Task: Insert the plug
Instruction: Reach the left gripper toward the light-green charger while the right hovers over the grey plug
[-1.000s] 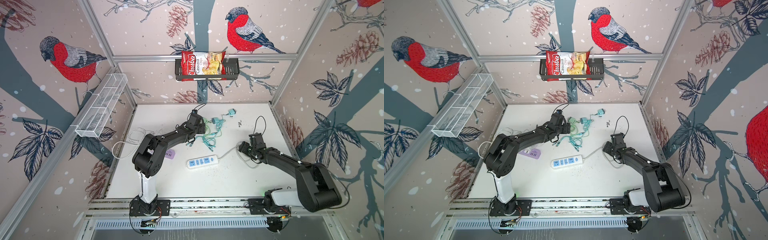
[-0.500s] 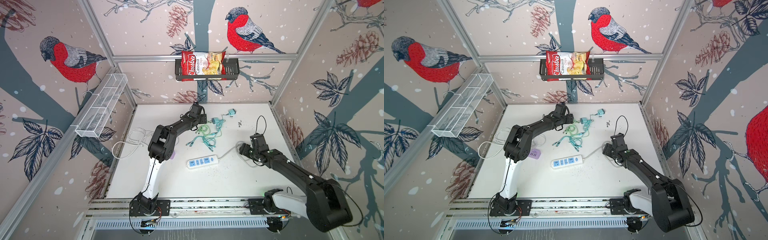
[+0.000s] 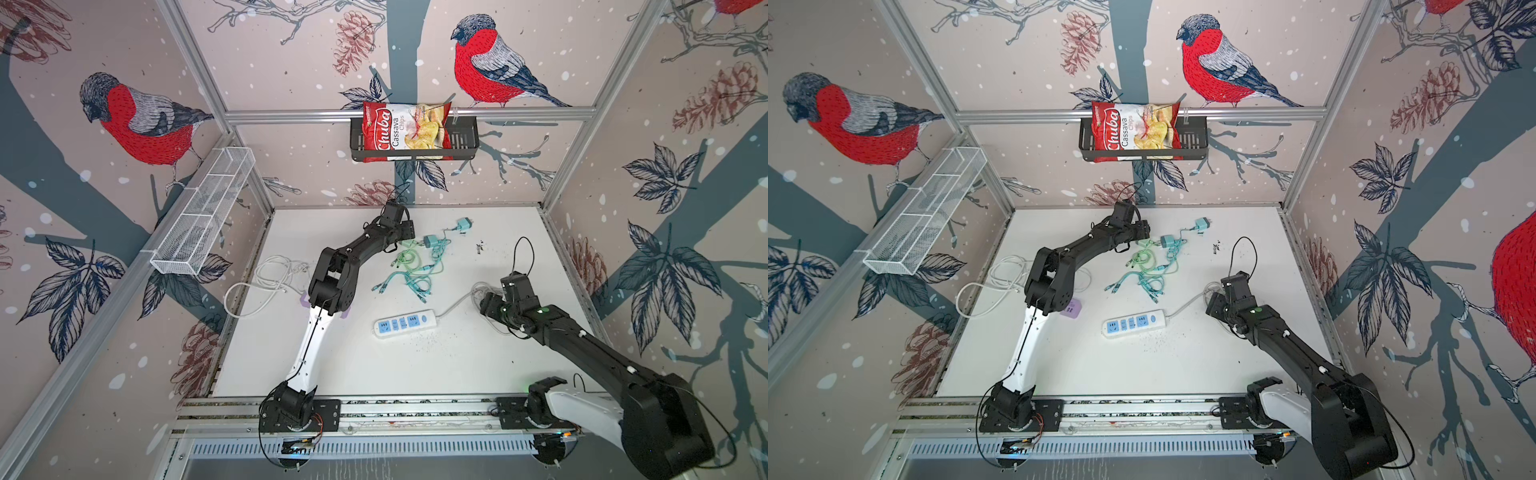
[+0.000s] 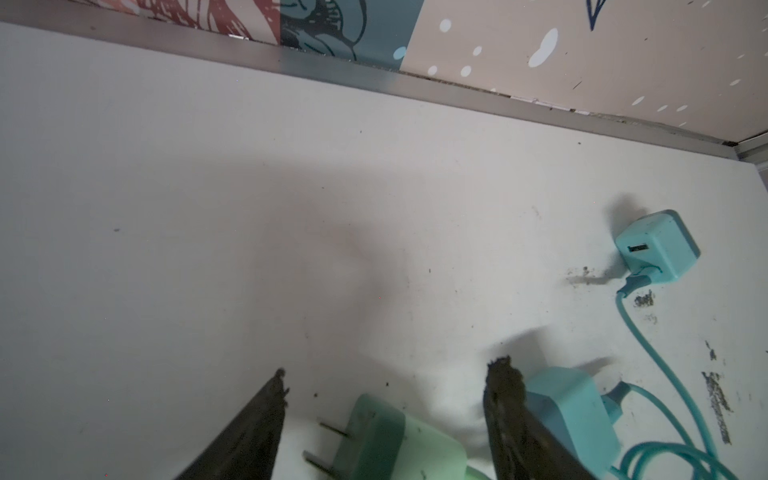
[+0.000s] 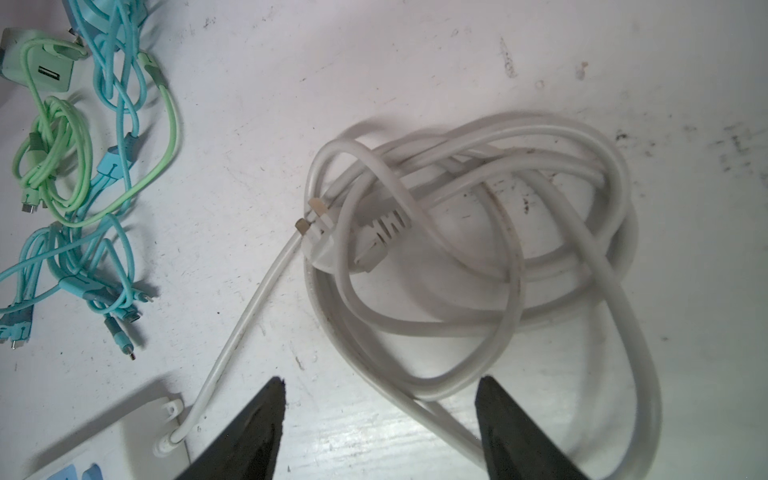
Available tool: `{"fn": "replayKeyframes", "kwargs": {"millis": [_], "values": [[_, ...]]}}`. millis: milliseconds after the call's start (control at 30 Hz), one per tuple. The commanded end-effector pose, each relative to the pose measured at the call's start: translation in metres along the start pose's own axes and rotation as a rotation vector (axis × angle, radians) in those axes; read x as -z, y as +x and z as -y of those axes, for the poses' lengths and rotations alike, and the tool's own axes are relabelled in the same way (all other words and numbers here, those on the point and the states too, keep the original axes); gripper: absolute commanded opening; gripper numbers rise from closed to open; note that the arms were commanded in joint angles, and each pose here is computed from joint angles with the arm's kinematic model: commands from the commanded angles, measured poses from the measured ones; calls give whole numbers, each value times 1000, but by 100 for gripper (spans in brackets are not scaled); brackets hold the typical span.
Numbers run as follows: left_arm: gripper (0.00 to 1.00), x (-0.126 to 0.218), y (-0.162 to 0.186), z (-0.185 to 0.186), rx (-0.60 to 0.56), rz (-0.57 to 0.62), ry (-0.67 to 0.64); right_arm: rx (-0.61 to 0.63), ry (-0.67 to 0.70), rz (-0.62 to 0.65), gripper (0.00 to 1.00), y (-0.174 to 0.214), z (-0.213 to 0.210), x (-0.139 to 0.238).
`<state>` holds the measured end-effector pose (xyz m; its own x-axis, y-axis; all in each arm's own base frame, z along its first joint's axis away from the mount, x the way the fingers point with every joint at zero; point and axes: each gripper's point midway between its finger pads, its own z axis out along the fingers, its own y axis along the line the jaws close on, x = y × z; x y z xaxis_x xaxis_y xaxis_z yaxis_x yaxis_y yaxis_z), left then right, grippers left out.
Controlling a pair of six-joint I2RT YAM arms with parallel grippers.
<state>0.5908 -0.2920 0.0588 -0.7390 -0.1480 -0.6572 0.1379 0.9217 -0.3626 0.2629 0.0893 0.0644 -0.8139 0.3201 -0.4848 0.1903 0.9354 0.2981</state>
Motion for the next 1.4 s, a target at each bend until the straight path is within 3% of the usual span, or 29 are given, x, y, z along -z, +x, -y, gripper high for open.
{"fn": "replayKeyframes", "kwargs": {"millis": [0,333,533,833,1233,1367], "values": [[75,0,1,4,-5,-14,23,6,6,10,73,-1,1,1],[74,-10,13,1,-1,-47,26,18,0,3,73,0,-1,-1],[66,-7,34,12,13,-112,107,22,3,4,73,0,0,-1],[65,33,68,16,-3,-128,148,32,11,-3,73,1,2,-7],[63,80,114,68,-187,-201,322,42,25,-15,73,2,7,-15],[63,93,113,54,-226,-188,246,41,21,-20,73,2,6,-18]]}}
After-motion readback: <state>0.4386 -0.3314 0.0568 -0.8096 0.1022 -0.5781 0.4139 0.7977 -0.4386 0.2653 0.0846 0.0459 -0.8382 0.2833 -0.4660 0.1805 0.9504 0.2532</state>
